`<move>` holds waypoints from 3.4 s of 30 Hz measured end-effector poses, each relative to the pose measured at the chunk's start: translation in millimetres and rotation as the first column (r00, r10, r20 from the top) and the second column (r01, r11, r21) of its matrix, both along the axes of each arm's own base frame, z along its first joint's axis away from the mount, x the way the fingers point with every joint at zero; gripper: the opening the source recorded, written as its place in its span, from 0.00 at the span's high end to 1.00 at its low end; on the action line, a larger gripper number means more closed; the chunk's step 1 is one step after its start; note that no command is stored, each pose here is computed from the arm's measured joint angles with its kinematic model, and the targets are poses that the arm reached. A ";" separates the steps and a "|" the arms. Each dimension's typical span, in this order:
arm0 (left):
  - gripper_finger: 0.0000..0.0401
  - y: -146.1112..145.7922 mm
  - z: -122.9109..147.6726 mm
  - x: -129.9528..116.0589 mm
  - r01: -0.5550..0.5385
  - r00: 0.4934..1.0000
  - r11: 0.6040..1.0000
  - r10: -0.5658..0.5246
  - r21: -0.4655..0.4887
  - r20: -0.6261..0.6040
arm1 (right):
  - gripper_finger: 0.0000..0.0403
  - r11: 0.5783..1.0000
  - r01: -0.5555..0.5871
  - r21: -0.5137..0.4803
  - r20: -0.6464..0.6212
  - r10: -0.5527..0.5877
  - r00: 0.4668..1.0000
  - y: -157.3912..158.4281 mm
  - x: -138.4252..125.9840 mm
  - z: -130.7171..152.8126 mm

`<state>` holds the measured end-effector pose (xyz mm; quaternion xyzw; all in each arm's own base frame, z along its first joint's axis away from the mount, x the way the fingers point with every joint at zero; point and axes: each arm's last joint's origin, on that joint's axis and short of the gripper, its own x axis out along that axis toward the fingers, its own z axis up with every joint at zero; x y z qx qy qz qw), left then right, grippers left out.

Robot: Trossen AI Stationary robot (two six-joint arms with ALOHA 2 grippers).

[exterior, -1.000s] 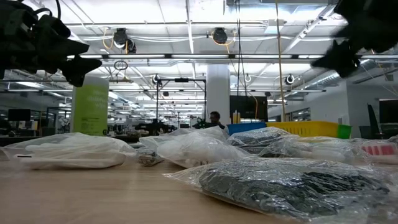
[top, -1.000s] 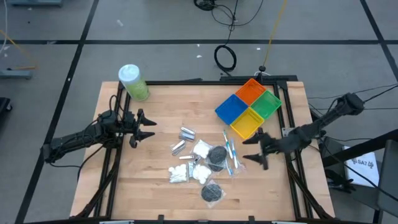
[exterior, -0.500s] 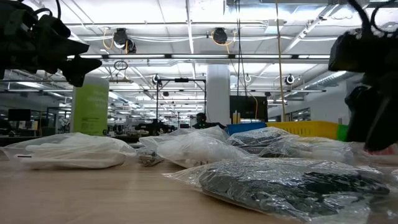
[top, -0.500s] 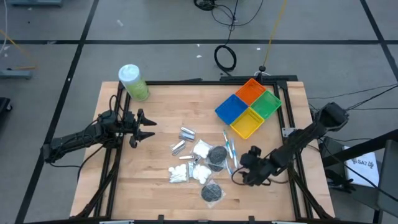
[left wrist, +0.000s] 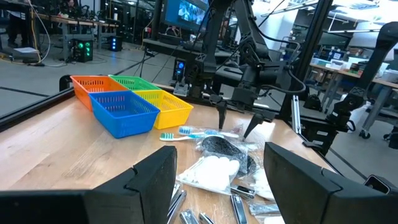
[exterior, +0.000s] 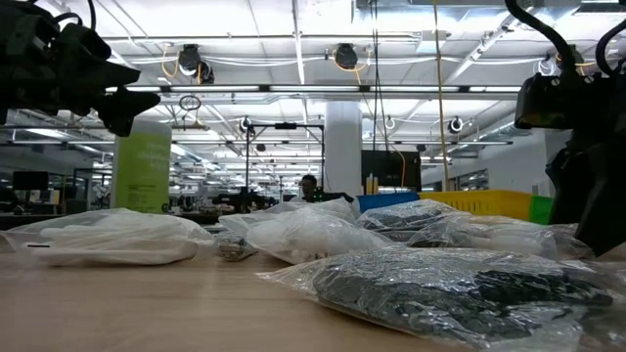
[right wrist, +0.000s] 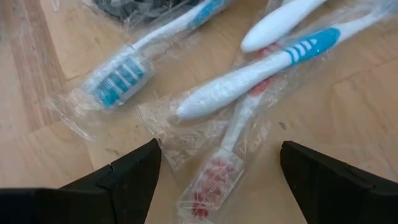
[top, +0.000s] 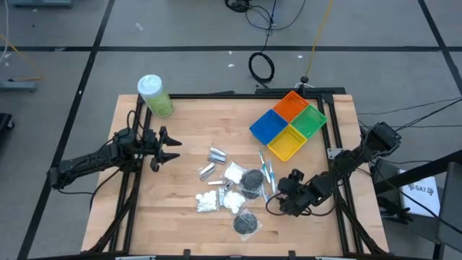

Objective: Pick & Place Travel size toiletries
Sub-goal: Put the red toothbrush into the orange bin

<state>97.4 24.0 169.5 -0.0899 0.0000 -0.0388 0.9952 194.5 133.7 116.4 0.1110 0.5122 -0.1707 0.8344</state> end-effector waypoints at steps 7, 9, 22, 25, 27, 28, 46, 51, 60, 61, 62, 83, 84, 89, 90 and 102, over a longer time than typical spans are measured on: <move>0.40 0.0 0.0 0.0 0.000 1.000 1.000 0.000 0.000 0.000 | 0.27 0.999 -0.010 0.035 -0.019 0.011 1.000 1.1 -0.2 -0.6; 0.40 0.0 0.0 0.0 0.000 1.000 1.000 0.000 0.000 0.000 | 0.31 0.999 -0.014 0.043 -0.028 0.015 1.000 1.3 -0.5 -0.8; 0.40 0.0 0.0 0.0 0.000 1.000 1.000 0.000 0.000 0.000 | 0.71 0.994 -0.029 0.101 -0.041 0.033 0.999 3.8 0.2 -1.1; 0.40 0.0 0.0 0.0 0.000 1.000 1.000 0.000 0.000 0.000 | 0.81 0.985 -0.045 0.169 -0.024 0.050 0.998 6.9 2.0 2.9; 0.40 0.0 0.0 0.0 0.000 1.000 1.000 0.000 0.000 0.000 | 0.86 0.969 -0.064 0.239 0.000 0.066 0.998 9.6 3.4 8.8; 0.40 0.0 0.0 0.0 0.000 1.000 1.000 0.000 0.000 0.000 | 0.88 0.960 -0.076 0.269 0.010 0.077 0.997 10.6 3.2 12.2; 0.40 0.0 0.0 0.0 0.000 1.000 1.000 0.000 0.000 0.000 | 0.90 0.879 -0.345 0.329 0.447 0.177 0.877 8.9 -20.2 100.2; 0.40 0.0 0.0 0.0 0.000 1.000 1.000 0.000 0.000 0.000 | 0.88 0.873 -0.385 0.301 0.538 0.178 0.824 6.9 -21.1 113.7; 0.40 0.0 0.0 0.0 0.000 1.000 1.000 0.000 0.000 0.000 | 0.88 0.969 -0.165 0.183 0.649 0.008 0.761 -5.3 -18.4 124.2; 0.40 0.0 0.0 0.0 0.000 1.000 1.000 0.000 0.000 0.000 | 0.88 0.980 -0.112 0.163 0.665 -0.025 0.747 -8.0 -17.8 125.2; 0.40 0.0 0.0 0.0 0.000 1.000 1.000 0.000 0.000 0.000 | 0.88 0.988 -0.056 0.145 0.681 -0.059 0.730 -10.8 -17.1 126.1; 0.40 0.0 0.0 0.0 0.000 1.000 1.000 0.000 0.000 0.000 | 0.89 0.683 0.730 0.034 0.794 -0.462 0.395 -116.6 9.9 122.4; 0.40 0.0 0.0 0.0 0.000 1.000 1.000 0.000 0.000 0.000 | 0.89 0.674 0.738 0.034 0.787 -0.473 0.396 -121.9 10.0 120.2; 0.40 0.0 0.0 0.0 0.000 1.000 1.000 0.000 0.000 0.000 | 0.87 0.608 0.794 0.018 0.759 -0.525 0.385 -148.5 7.2 107.6; 0.40 0.0 0.0 0.0 0.000 1.000 1.000 0.000 0.000 0.000 | 0.87 0.584 0.811 0.009 0.756 -0.535 0.377 -154.0 5.4 104.1; 0.40 0.0 0.0 0.0 0.000 1.000 1.000 0.000 0.000 0.000 | 0.88 0.401 0.912 0.083 0.752 -0.626 0.207 -227.7 -9.9 57.4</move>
